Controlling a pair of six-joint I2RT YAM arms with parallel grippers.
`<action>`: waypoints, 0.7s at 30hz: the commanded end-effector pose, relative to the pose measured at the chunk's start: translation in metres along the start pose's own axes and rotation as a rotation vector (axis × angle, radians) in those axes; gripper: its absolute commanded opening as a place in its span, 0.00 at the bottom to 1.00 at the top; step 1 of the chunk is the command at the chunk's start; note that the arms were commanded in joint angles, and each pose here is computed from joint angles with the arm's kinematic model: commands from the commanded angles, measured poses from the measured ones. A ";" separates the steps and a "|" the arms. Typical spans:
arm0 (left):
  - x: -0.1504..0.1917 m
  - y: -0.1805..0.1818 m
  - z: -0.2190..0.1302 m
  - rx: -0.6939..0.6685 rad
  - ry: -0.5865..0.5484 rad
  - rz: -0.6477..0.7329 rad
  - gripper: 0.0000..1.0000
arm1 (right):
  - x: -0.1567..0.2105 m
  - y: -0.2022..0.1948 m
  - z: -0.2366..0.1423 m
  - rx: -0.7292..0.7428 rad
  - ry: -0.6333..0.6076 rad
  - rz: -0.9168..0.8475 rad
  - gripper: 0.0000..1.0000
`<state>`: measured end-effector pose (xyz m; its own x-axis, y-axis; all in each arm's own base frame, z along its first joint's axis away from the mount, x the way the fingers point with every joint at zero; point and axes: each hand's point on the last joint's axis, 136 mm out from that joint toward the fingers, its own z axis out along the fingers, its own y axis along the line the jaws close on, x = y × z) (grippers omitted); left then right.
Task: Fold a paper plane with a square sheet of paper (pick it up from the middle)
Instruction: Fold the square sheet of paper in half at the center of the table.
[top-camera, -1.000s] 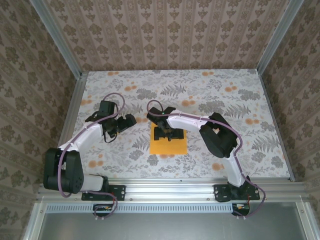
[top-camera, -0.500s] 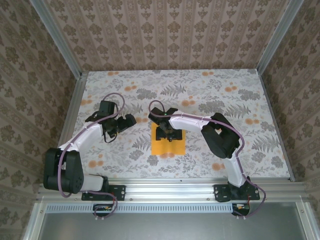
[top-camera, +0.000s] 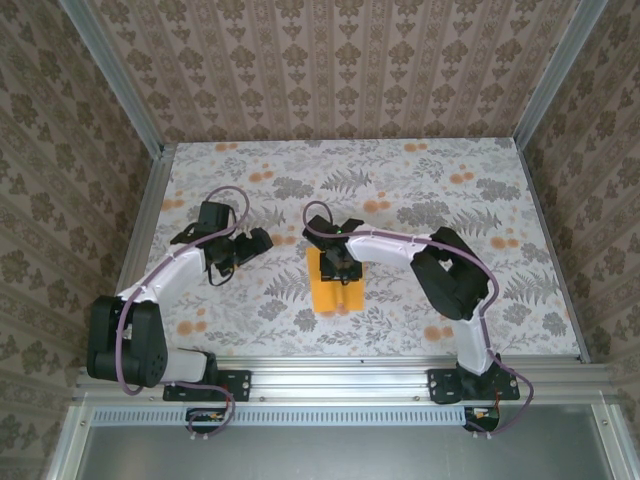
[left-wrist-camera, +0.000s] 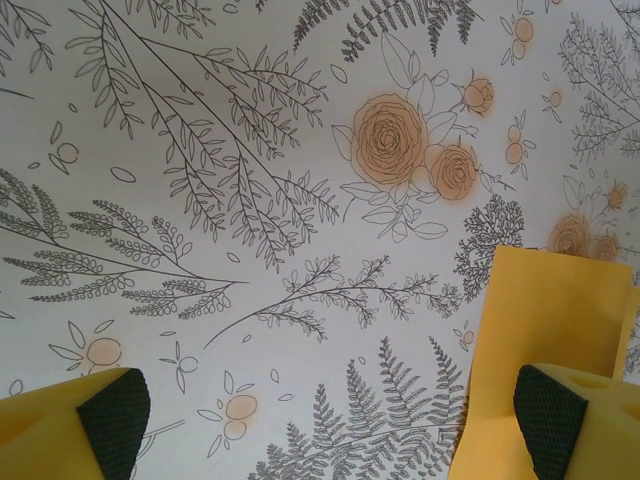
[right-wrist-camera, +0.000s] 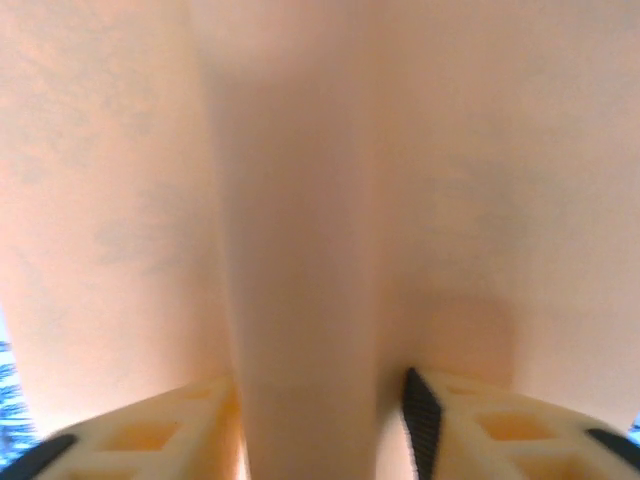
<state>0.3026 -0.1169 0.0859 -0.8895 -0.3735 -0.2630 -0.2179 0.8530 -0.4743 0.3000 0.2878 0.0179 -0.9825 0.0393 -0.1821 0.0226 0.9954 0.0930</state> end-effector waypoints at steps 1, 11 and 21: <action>0.007 -0.004 0.001 0.034 0.019 -0.025 0.97 | -0.007 0.033 -0.018 -0.222 -0.033 -0.012 0.36; 0.013 -0.053 0.003 0.260 0.042 0.041 0.97 | -0.033 0.059 -0.096 -0.745 -0.140 0.029 0.28; 0.031 -0.095 0.019 0.360 0.083 0.087 0.91 | -0.030 0.021 -0.058 -0.777 -0.101 0.109 0.28</action>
<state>0.3031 -0.2027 0.1090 -0.9246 -0.2632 -0.2754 0.0017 0.7201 -0.6939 0.3206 0.3017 0.0937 -0.9519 0.1910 -0.2397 -0.0557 0.6614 0.7480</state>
